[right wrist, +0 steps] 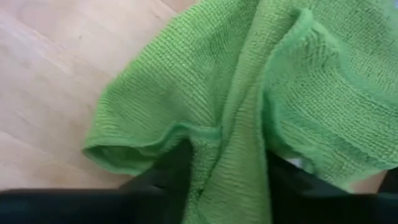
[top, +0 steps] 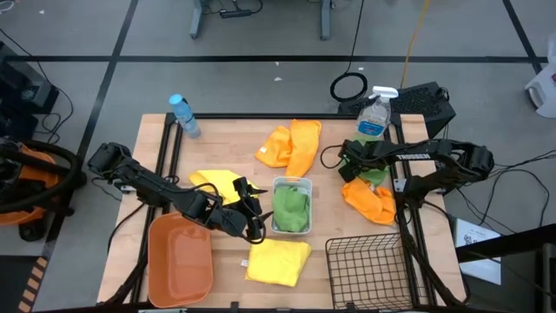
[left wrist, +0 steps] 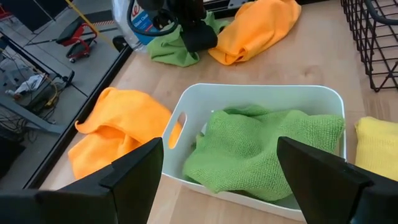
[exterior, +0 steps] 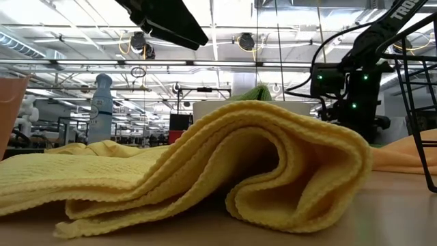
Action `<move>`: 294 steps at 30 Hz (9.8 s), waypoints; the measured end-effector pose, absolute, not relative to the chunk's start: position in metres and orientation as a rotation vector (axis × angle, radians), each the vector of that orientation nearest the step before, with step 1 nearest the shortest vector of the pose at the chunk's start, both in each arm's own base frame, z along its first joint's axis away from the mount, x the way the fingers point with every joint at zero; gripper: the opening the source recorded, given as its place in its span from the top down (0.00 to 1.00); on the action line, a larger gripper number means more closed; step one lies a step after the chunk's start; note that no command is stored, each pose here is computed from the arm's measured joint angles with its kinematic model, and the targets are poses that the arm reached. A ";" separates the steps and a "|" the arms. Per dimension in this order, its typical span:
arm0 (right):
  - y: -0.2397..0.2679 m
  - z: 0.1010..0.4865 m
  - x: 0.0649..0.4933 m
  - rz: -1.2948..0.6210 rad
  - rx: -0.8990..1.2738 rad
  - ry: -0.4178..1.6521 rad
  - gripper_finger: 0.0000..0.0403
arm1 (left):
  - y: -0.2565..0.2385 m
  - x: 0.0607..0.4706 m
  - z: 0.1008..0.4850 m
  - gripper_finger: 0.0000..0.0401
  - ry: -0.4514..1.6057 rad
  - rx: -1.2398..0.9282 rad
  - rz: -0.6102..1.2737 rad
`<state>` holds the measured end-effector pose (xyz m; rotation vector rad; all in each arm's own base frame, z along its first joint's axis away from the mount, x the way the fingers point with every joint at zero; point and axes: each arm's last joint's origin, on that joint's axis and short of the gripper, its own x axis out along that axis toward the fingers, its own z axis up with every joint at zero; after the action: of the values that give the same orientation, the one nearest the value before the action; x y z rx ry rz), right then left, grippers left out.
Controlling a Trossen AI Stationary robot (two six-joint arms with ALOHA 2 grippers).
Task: Sort microfiber towel by color & place in baskets
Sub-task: Put the green microfiber towel into the white bin
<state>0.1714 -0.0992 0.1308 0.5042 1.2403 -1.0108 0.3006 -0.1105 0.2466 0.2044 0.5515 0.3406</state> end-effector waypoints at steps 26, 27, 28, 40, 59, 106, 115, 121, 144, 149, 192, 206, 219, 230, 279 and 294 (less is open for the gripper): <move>-0.035 0.235 0.175 -0.452 0.476 0.506 1.00 | -0.112 0.304 0.252 0.21 0.496 0.207 0.329; -0.029 0.242 0.174 -0.408 0.471 0.456 1.00 | -0.112 0.305 0.253 0.21 0.485 0.206 0.327; -0.023 0.248 0.174 -0.364 0.467 0.406 1.00 | -0.111 0.306 0.254 0.21 0.473 0.209 0.326; 0.034 0.282 0.198 0.031 0.371 0.046 1.00 | -0.109 0.319 0.282 0.21 0.234 0.267 0.309; 0.076 0.265 0.239 0.209 0.203 -0.110 0.99 | -0.104 0.332 0.296 0.21 0.052 0.233 0.000; 0.094 0.308 0.228 0.028 0.218 0.359 0.33 | -0.053 0.309 0.288 0.98 0.423 0.164 -0.188; 0.117 0.313 0.243 -0.033 -0.044 0.323 0.34 | -0.037 0.310 0.287 0.98 0.468 0.112 -0.134; 0.136 0.291 0.269 -0.154 -0.211 0.365 0.34 | -0.032 0.309 0.284 0.97 0.505 0.108 -0.121; 0.133 0.318 0.322 -0.166 -0.292 0.465 0.34 | -0.052 0.308 0.288 0.94 0.428 0.287 -0.305; 0.111 0.322 0.328 -0.086 -0.254 0.476 0.34 | -0.052 0.308 0.287 0.94 0.437 0.282 -0.304; 0.100 0.310 0.308 -0.085 -0.054 0.723 0.99 | -0.064 0.301 0.280 0.45 0.553 0.202 -0.060; 0.114 0.266 0.329 -0.279 0.055 0.790 0.99 | -0.077 0.293 0.275 0.28 0.605 0.101 0.044; 0.085 0.207 0.361 -0.332 0.113 0.990 0.99 | -0.079 0.285 0.247 0.29 0.647 0.099 0.086; 0.077 0.196 0.362 -0.347 0.100 1.059 0.98 | -0.071 0.284 0.230 0.29 0.615 0.083 0.105; 0.080 0.244 0.347 -0.178 0.072 0.960 0.43 | -0.060 0.330 0.180 0.29 0.592 0.301 0.092; 0.105 0.269 0.338 -0.130 -0.117 0.986 0.67 | -0.050 0.334 0.174 0.63 0.604 0.292 0.095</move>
<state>0.3376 0.1047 0.2693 -0.1175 0.9858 -0.1301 0.3336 -0.0504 0.1739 0.2924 0.6043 0.0946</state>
